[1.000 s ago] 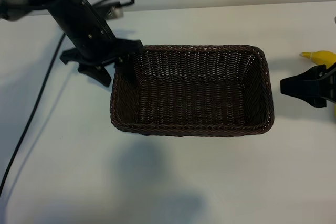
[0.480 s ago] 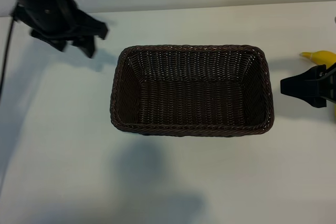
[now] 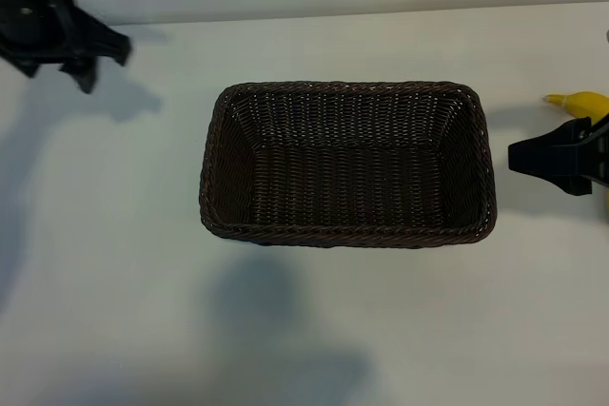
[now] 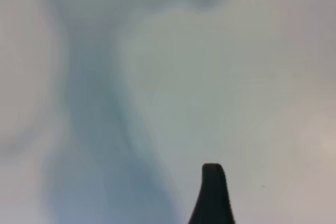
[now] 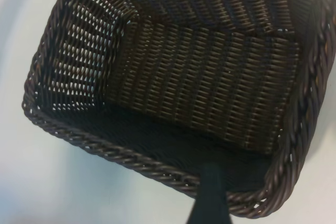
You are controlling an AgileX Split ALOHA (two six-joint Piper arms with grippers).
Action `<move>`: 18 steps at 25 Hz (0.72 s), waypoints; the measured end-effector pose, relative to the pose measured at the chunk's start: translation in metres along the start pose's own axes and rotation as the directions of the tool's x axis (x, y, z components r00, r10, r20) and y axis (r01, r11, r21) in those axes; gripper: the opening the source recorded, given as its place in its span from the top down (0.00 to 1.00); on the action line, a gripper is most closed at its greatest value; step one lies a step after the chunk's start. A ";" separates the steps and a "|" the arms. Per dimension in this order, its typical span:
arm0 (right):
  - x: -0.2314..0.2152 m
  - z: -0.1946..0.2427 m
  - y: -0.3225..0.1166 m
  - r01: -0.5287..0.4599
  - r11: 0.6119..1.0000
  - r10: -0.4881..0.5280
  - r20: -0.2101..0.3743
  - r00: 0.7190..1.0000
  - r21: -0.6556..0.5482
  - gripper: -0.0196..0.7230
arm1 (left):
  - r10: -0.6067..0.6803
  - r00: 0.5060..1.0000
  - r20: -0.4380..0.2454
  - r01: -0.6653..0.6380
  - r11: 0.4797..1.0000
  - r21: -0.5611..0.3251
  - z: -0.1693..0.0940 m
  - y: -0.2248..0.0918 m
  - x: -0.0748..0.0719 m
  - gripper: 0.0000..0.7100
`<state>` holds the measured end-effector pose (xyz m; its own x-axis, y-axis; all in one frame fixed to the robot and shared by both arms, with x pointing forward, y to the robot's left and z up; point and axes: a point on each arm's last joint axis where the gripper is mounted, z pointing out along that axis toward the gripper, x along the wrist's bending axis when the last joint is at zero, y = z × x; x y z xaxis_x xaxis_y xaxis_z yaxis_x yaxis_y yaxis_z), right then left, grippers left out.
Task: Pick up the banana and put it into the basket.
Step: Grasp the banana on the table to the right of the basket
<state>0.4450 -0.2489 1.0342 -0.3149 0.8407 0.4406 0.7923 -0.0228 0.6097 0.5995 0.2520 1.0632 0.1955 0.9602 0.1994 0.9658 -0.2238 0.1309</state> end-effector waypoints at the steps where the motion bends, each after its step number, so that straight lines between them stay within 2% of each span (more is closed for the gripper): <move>1: 0.000 0.000 0.000 0.001 1.000 -0.001 0.001 1.000 0.000 0.19 | -0.033 0.999 -0.007 0.033 0.999 0.007 0.002 -0.001 0.012 0.17; 6: 0.000 0.000 0.000 0.001 1.000 -0.001 0.001 1.000 0.000 0.19 | -0.197 0.980 -0.030 0.198 0.979 0.037 0.013 -0.014 0.071 0.17; 9: 0.000 0.000 0.000 0.001 1.000 -0.001 0.001 1.000 0.000 0.19 | -0.283 0.959 0.010 0.282 0.958 0.044 0.014 -0.022 0.090 0.17; 11: 0.000 0.000 0.000 0.001 1.000 -0.001 0.001 1.000 0.000 0.19 | -0.301 0.952 0.053 0.300 0.953 0.036 0.011 -0.024 0.091 0.17; 18: 0.000 0.000 0.000 0.001 1.000 -0.001 0.001 1.000 0.000 0.19 | -0.277 0.935 0.222 0.287 0.958 -0.011 -0.010 -0.031 0.075 0.17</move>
<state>0.4450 -0.2489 1.0341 -0.3152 0.8410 0.4397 0.7923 -0.0218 0.6097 0.5829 0.3295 1.0838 -0.0472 0.9967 -0.0658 0.9795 0.0591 0.1928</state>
